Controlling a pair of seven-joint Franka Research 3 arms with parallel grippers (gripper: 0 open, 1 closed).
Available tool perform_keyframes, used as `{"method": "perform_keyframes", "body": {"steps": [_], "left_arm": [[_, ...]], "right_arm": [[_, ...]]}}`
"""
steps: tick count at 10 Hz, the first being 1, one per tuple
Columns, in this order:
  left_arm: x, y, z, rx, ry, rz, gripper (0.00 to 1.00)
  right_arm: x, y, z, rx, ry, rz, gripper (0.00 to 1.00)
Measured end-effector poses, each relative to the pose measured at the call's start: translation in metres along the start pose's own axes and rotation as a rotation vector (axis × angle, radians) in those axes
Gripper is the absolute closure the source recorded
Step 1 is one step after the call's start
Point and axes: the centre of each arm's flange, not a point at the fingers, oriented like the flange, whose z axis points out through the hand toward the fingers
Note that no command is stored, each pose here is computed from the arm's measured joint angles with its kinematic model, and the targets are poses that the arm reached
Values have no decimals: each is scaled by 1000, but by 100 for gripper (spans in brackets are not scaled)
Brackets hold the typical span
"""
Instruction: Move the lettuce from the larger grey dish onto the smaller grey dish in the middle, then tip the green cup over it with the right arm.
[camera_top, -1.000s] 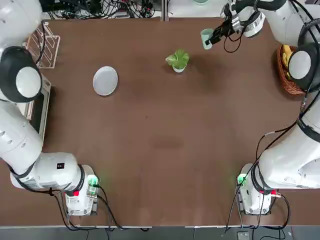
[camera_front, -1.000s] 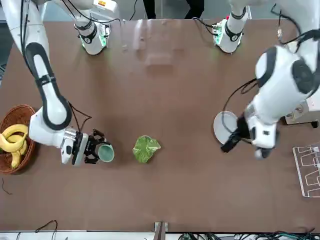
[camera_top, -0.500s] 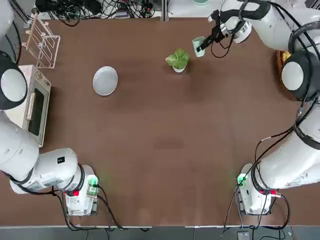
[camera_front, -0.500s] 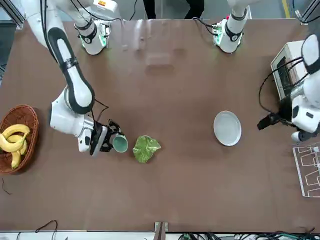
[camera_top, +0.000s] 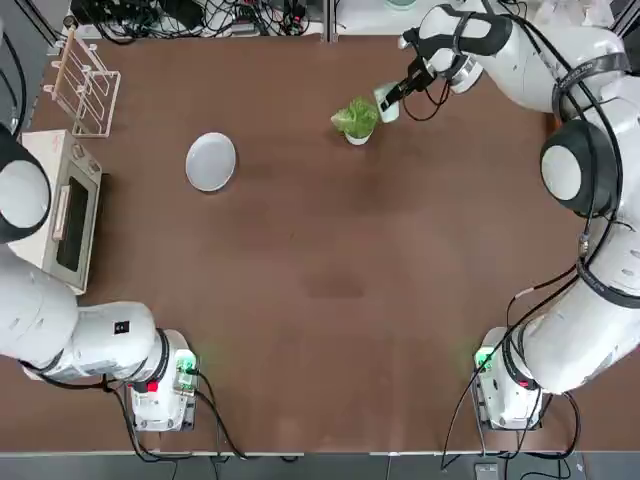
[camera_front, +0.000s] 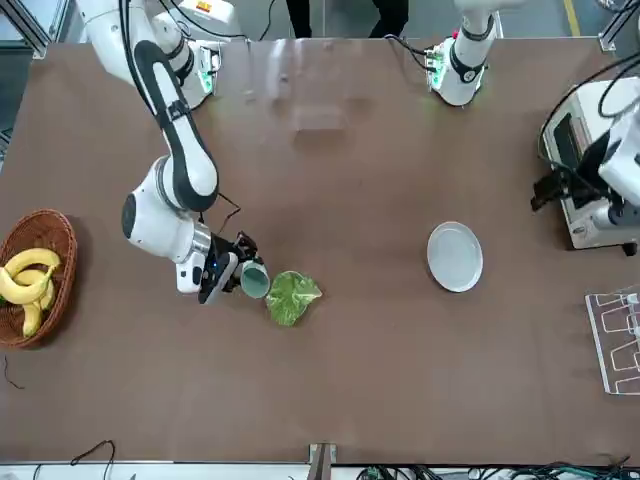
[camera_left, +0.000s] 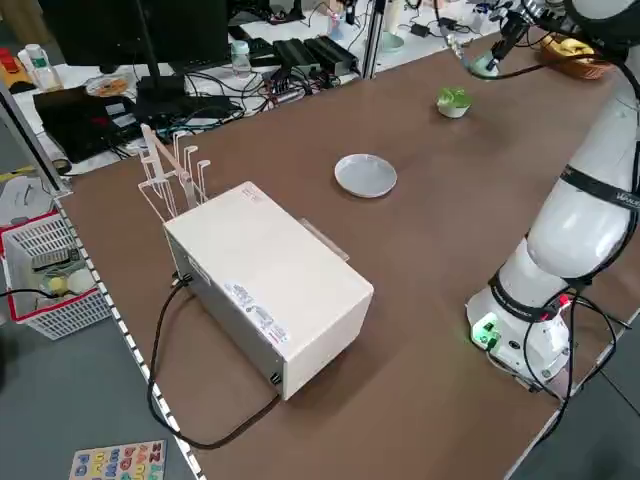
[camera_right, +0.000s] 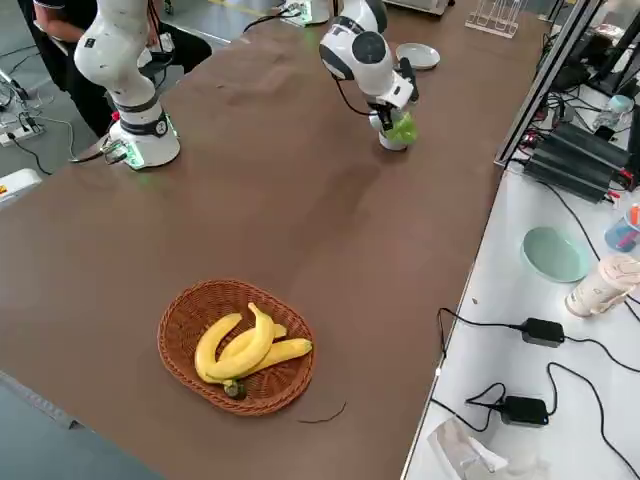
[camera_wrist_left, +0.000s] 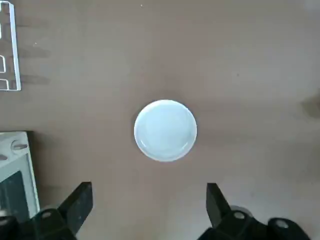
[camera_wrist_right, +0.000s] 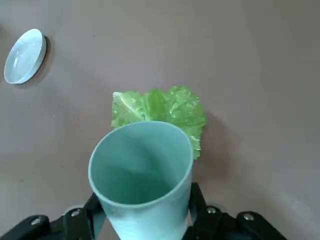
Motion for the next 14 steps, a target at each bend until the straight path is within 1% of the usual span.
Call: {"method": "perform_keyframes", "body": {"steps": [1,3,7,11,12,14], "left_arm": [[-9,10,-9,10,-9,19,0],[-9,19,-6,55,-20,40,0],[-6,19,1,69,-31,42,0],[-5,11,-10,72,-7,32,0],[-5,10,-11,73,-4,31,0],[-6,1,-11,76,-26,21,0]], "right_arm": [[1,-8,5,4,-7,10,31],[2,-23,18,12,-28,14,31],[-2,-23,37,4,-59,86,31],[10,-20,49,7,-70,215,31],[11,-19,51,11,-84,251,31],[11,-15,47,23,-128,322,31]]}}
